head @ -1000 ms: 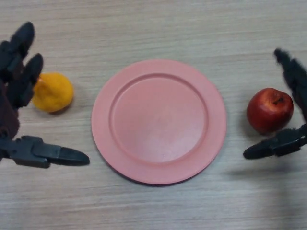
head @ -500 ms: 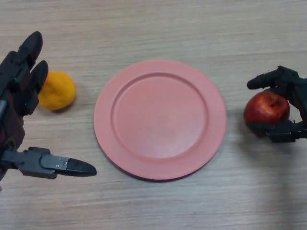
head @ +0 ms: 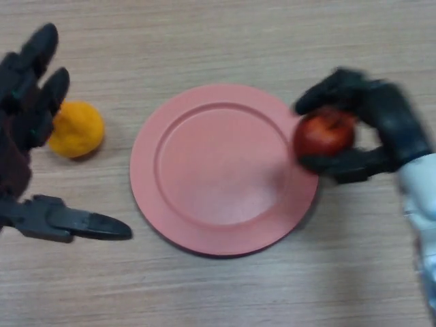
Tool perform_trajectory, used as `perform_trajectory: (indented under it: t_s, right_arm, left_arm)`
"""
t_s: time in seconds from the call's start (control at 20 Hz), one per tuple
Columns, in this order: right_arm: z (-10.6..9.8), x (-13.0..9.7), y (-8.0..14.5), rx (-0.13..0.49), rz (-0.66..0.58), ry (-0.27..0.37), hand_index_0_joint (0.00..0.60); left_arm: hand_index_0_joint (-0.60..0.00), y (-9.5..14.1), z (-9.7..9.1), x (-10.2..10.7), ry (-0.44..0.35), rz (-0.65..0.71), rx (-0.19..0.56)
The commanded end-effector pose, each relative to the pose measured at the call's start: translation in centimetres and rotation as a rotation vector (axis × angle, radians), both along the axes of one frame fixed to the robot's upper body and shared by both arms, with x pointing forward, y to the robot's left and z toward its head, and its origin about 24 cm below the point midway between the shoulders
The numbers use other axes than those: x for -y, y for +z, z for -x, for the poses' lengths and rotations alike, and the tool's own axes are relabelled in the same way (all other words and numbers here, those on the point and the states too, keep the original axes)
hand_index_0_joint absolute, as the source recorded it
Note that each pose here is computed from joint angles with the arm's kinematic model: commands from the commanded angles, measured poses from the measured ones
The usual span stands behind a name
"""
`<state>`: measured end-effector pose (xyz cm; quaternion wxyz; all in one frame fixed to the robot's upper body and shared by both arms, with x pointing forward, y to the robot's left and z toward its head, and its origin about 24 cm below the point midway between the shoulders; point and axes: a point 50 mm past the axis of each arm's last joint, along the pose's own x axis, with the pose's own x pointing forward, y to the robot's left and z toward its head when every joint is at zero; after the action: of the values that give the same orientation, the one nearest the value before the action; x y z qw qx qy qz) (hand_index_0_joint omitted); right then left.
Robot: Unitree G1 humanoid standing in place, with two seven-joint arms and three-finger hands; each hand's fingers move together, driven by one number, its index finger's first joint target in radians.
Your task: Pick up the red apple and place it on the plate
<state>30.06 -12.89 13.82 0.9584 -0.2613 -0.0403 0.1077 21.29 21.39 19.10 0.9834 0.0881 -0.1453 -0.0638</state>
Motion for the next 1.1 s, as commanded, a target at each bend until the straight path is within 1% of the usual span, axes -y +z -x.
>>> perform_trajectory:
  t_s: [0.05,0.1,0.15,0.2,0.25,0.3,0.35,0.4,0.45,0.5,0.55,0.6,0.65,0.7,0.75,0.8,0.85,0.9,0.95,1.0,1.05,1.1]
  right_arm:
    - [0.2,-1.3,2.5,0.134,-0.079,0.021,0.600]
    - [0.1,-1.5,2.0,0.103,-0.096,0.017,0.600]
    - [0.3,-2.0,0.7,0.039,-0.119,0.003,0.600]
    - [0.4,-2.2,0.2,0.014,-0.122,0.000,0.600]
    - [1.1,-2.6,-0.7,-0.079,-0.177,-0.009,0.600]
    - [1.3,-2.8,-0.8,-0.100,-0.198,-0.008,0.600]
    - [1.6,-3.2,-0.6,-0.114,-0.227,0.018,0.600]
    - [1.6,-3.3,-0.5,-0.117,-0.231,0.027,0.600]
    - [1.7,-3.4,-0.5,-0.117,-0.233,0.030,0.449]
    - [1.7,-3.4,-0.4,-0.117,-0.237,0.034,0.350]
    - [1.7,-3.4,0.2,-0.106,-0.265,0.041,0.198]
    - [1.7,-3.3,0.9,-0.092,-0.295,0.047,0.100]
    - [1.7,-2.5,2.9,-0.029,-0.365,0.056,0.000]
    - [1.8,-2.2,3.5,-0.009,-0.378,0.057,0.000]
    - [2.2,-1.2,4.3,0.009,-0.403,0.068,0.000]
    - [2.4,-0.7,4.5,0.013,-0.414,0.075,0.000]
    - [3.4,0.7,5.1,0.032,-0.441,0.076,0.000]
    - [3.9,1.4,5.5,0.041,-0.457,0.071,0.000]
    - [5.4,3.1,6.6,0.082,-0.483,0.072,0.000]
    - [6.1,3.7,7.1,0.106,-0.481,0.076,0.000]
    - [7.4,5.1,7.2,0.128,-0.478,0.078,0.000]
    - [7.9,5.6,7.3,0.133,-0.472,0.076,0.000]
  left_arm:
    - [0.000,3.2,1.5,-1.3,0.054,-0.073,0.209]
    - [0.000,3.3,1.6,-1.4,0.058,-0.080,0.224]
    - [0.000,3.1,1.7,-1.7,0.073,-0.067,0.245]
    - [0.000,3.1,1.7,-1.8,0.075,-0.062,0.248]
    - [0.000,2.8,1.7,-2.2,0.078,-0.046,0.247]
    - [0.000,2.7,1.7,-2.3,0.080,-0.041,0.247]
    - [0.000,2.7,1.8,-2.5,0.096,-0.053,0.267]
    - [0.000,2.7,1.8,-2.5,0.101,-0.057,0.278]
    - [0.000,2.7,1.8,-2.5,0.104,-0.061,0.286]
    - [0.000,2.8,1.8,-2.5,0.107,-0.064,0.294]
    - [0.000,2.9,1.8,-2.4,0.112,-0.077,0.310]
    - [0.000,3.0,1.8,-2.3,0.115,-0.092,0.323]
    - [0.000,3.0,1.5,-2.1,0.120,-0.105,0.334]
    - [0.000,2.9,1.4,-2.0,0.122,-0.100,0.331]
    - [0.000,2.8,1.2,-2.1,0.118,-0.073,0.307]
    - [0.000,2.7,1.2,-2.1,0.111,-0.052,0.284]
    - [0.000,2.7,1.1,-2.3,0.110,-0.023,0.250]
    - [0.000,2.7,1.1,-2.4,0.113,-0.016,0.243]
    - [0.000,2.7,1.1,-2.3,0.119,-0.039,0.253]
    - [0.000,2.7,1.0,-2.1,0.117,-0.049,0.252]
    - [0.000,2.6,0.9,-2.0,0.110,-0.055,0.240]
    - [0.000,2.6,0.8,-2.0,0.107,-0.052,0.233]
